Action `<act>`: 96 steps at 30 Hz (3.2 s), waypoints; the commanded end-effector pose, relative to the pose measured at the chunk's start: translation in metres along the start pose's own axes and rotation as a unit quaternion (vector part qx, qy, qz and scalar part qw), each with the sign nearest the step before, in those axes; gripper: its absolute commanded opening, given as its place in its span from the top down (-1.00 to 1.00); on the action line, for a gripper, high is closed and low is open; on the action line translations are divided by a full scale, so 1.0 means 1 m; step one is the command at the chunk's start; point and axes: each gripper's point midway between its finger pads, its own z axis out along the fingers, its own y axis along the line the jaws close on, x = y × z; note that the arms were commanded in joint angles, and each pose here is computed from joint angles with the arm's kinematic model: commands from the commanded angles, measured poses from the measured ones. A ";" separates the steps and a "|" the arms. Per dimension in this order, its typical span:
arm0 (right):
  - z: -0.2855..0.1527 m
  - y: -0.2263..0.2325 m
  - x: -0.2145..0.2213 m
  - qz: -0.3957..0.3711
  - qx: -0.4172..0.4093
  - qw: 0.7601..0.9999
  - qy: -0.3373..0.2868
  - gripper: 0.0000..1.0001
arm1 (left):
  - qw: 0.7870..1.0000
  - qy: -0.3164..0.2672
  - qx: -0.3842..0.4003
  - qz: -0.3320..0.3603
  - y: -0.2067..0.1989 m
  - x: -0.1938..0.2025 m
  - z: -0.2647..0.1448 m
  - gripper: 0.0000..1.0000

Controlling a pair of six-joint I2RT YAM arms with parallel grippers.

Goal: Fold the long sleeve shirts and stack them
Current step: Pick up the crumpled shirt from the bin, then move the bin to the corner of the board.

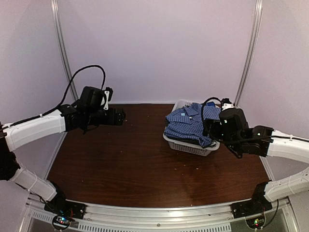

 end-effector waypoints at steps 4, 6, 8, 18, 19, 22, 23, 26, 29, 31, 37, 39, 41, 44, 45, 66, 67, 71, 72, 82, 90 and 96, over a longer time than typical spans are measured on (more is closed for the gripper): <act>-0.007 0.009 -0.017 -0.003 -0.025 1.000 -0.005 -1.00 | 0.996 0.007 0.085 0.014 -0.042 -0.018 0.009 -0.95; -0.007 0.011 -0.019 -0.013 -0.031 0.999 -0.001 -1.00 | 0.994 0.011 0.104 0.017 -0.049 -0.018 0.010 -0.95; -0.006 0.012 -0.022 -0.019 -0.031 0.999 0.003 -1.00 | 0.992 0.008 0.125 0.015 -0.058 -0.019 0.009 -0.95; 0.011 0.004 -0.031 -0.010 -0.038 0.999 0.016 -1.00 | 0.987 0.007 0.158 0.025 -0.111 -0.020 0.012 -0.95; 0.013 0.001 -0.030 -0.005 -0.037 0.999 0.018 -0.99 | 0.987 0.008 0.157 0.029 -0.119 -0.018 0.013 -0.95; 0.017 -0.008 -0.027 0.010 -0.035 0.999 0.022 -1.00 | 0.986 0.014 0.164 0.039 -0.148 -0.010 0.020 -0.95; 0.019 -0.011 -0.026 0.013 -0.031 0.999 0.022 -1.00 | 0.985 0.015 0.167 0.042 -0.157 -0.010 0.023 -0.95; 0.030 -0.023 -0.026 0.024 -0.019 0.999 0.031 -1.00 | 0.983 0.021 0.177 0.045 -0.179 -0.010 0.033 -0.95; 0.048 -0.036 -0.028 0.035 -0.006 0.998 0.046 -1.00 | 0.982 0.032 0.183 0.041 -0.193 -0.009 0.046 -0.95; 0.060 -0.042 -0.030 0.041 -0.002 0.997 0.058 -1.00 | 0.981 0.038 0.187 0.039 -0.198 -0.006 0.052 -0.95; 0.099 -0.037 -0.032 0.023 0.001 0.996 0.090 -1.00 | 0.982 0.037 0.181 0.041 -0.199 -0.010 0.055 -0.95; 0.109 -0.034 -0.032 0.017 0.006 0.995 0.097 -1.00 | 0.983 0.038 0.176 0.044 -0.198 -0.010 0.054 -0.95; 0.119 -0.032 -0.026 0.011 0.011 0.994 0.110 -0.97 | 0.983 0.039 0.172 0.046 -0.196 -0.010 0.054 -0.95; 0.130 -0.031 -0.013 0.003 0.019 0.991 0.131 -0.91 | 0.984 0.037 0.168 0.048 -0.194 -0.013 0.050 -0.95; 0.134 -0.033 -0.008 -0.001 0.024 0.990 0.137 -0.90 | 0.984 0.036 0.167 0.049 -0.193 -0.014 0.049 -0.95; 0.116 0.057 -0.041 -0.055 -0.053 0.987 0.142 1.00 | 0.969 -0.003 0.244 0.042 -0.175 -0.039 0.006 -0.95; 0.109 0.067 -0.050 -0.050 -0.072 0.987 0.134 1.00 | 0.965 -0.005 0.257 0.043 -0.178 -0.038 0.004 -0.95; 0.083 0.107 -0.077 -0.025 -0.150 0.982 0.113 1.00 | 0.947 -0.009 0.319 0.044 -0.198 -0.039 -0.008 -0.95; 0.077 0.118 -0.083 -0.015 -0.173 0.979 0.107 1.00 | 0.942 -0.011 0.333 0.041 -0.203 -0.040 -0.011 -0.95; 0.034 0.196 -0.101 0.055 -0.331 0.938 0.087 1.00 | 0.922 -0.019 0.384 0.034 -0.233 -0.037 -0.019 -0.95; 0.025 0.214 -0.103 0.071 -0.362 0.926 0.084 1.00 | 0.933 -0.006 0.360 0.015 -0.229 -0.026 -0.006 -0.95; 0.016 0.199 -0.120 0.067 -0.335 0.938 0.058 1.00 | 0.932 -0.028 0.362 0.005 -0.227 -0.033 -0.011 -0.90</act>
